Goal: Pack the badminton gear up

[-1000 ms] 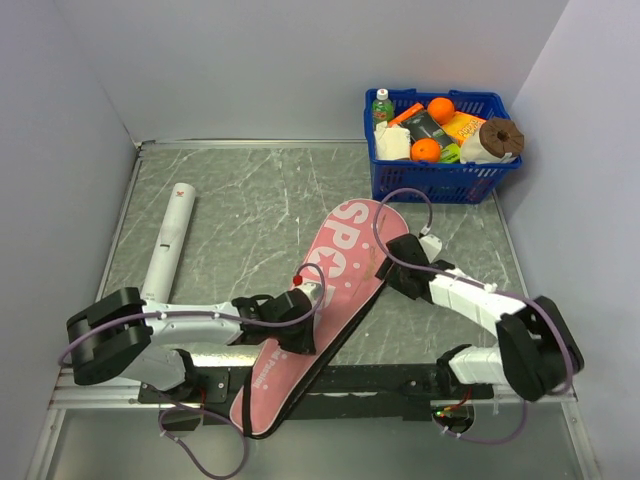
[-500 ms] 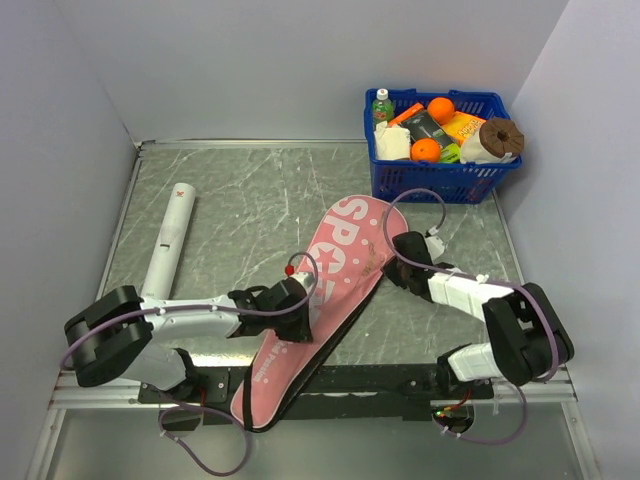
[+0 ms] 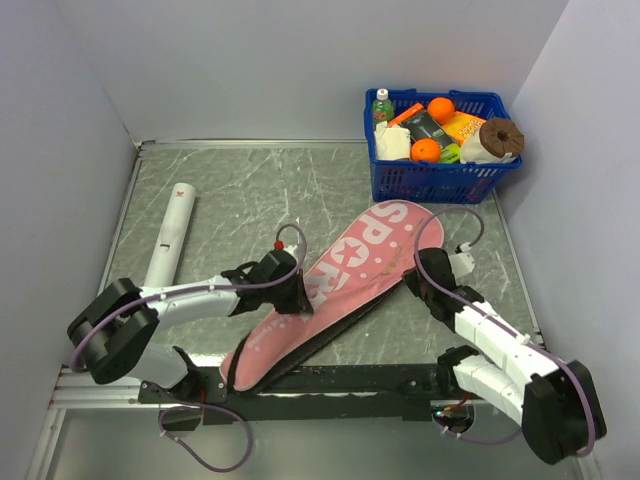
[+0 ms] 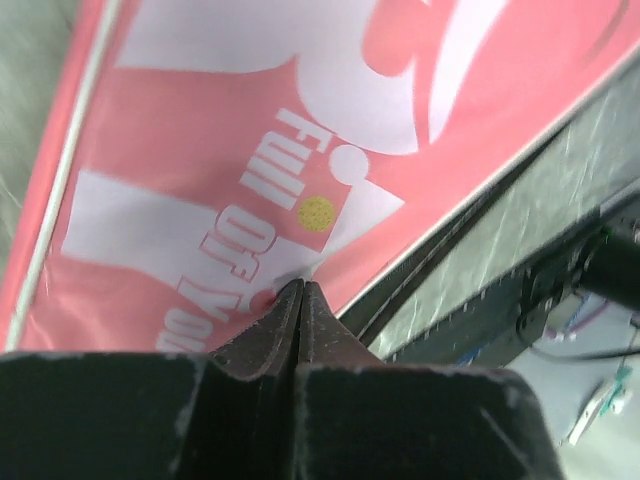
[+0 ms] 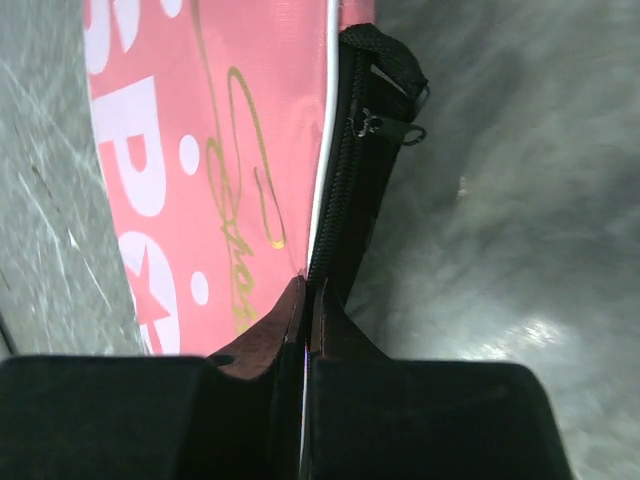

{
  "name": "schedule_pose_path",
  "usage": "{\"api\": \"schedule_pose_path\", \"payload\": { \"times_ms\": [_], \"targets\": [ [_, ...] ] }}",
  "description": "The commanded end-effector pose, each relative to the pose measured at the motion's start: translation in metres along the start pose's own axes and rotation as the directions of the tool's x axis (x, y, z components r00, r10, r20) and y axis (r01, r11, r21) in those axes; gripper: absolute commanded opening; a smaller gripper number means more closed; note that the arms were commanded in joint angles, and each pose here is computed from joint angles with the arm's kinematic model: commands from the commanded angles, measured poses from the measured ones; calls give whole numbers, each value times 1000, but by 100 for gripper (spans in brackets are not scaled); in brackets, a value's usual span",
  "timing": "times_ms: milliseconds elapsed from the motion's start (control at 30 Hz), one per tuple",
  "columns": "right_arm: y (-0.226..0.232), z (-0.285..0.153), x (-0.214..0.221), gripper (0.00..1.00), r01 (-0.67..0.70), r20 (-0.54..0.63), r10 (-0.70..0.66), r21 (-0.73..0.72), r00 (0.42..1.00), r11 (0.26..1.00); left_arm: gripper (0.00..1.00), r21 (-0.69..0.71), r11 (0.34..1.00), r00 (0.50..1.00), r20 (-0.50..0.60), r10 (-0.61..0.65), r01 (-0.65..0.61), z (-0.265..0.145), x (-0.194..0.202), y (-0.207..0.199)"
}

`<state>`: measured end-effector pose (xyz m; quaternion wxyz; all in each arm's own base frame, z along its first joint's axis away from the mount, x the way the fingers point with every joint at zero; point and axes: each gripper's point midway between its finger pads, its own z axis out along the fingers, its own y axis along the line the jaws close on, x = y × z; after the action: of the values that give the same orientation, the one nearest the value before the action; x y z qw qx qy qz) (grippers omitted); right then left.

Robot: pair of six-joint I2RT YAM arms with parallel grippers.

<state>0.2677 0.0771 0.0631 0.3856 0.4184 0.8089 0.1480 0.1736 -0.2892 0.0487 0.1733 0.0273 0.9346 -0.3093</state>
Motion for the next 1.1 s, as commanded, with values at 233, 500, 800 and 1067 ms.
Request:
{"api": "schedule_pose_path", "payload": {
  "times_ms": [233, 500, 800, 1067],
  "targets": [
    [-59, -15, 18, 0, -45, 11, 44, 154, 999, 987, 1, -284, 955, 984, 172, -41, 89, -5, -70, 83],
    [-19, -1, 25, 0, -6, -18, 8, 103, 1000, 995, 1, -301, 942, 966, 247, -71, 146, -17, -113, 100],
    [29, 32, 45, 0, 96, -85, -87, 105, 993, 990, 1, -274, 931, 930, 340, -140, 241, -33, -129, 120],
    [32, 26, 50, 23, 143, -93, -134, 101, 987, 985, 2, -104, 978, 883, 454, -116, 182, -70, -147, 74]
  ]
}}
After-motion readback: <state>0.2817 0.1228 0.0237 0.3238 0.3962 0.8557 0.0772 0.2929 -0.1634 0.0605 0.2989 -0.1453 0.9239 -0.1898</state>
